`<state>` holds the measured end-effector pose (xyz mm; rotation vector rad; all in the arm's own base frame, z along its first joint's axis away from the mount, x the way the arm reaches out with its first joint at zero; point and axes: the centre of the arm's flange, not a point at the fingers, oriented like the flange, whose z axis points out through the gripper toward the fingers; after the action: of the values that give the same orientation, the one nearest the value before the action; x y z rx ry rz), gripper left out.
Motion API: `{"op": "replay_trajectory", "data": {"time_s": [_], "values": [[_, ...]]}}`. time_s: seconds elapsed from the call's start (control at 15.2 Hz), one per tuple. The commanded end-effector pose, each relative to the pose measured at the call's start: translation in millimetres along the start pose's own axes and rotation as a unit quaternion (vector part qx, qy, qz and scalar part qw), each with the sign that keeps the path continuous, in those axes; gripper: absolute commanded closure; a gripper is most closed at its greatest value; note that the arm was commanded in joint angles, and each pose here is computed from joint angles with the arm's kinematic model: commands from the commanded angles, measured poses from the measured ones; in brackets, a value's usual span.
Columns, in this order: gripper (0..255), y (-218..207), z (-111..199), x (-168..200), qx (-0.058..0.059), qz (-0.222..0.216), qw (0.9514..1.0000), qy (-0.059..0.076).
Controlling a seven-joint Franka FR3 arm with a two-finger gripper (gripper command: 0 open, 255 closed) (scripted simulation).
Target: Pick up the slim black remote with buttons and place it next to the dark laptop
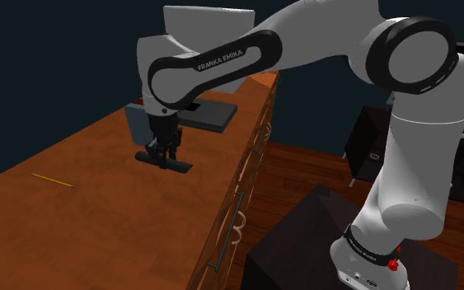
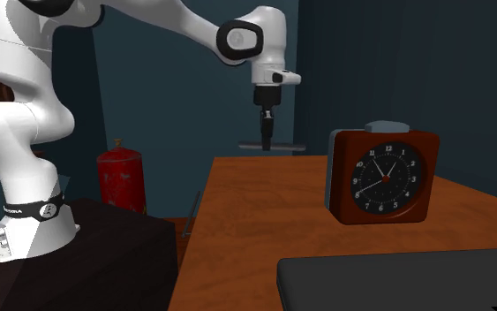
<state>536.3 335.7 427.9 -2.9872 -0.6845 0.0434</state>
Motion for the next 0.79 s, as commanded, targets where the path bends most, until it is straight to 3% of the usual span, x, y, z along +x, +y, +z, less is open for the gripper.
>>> {"op": "replay_trajectory", "data": {"time_s": [0.0,0.73], "values": [[255,27,-4,7,0.000,-0.001,1.0000,0.000],[255,168,-16,40,0.000,-0.001,1.0000,0.000]]}}
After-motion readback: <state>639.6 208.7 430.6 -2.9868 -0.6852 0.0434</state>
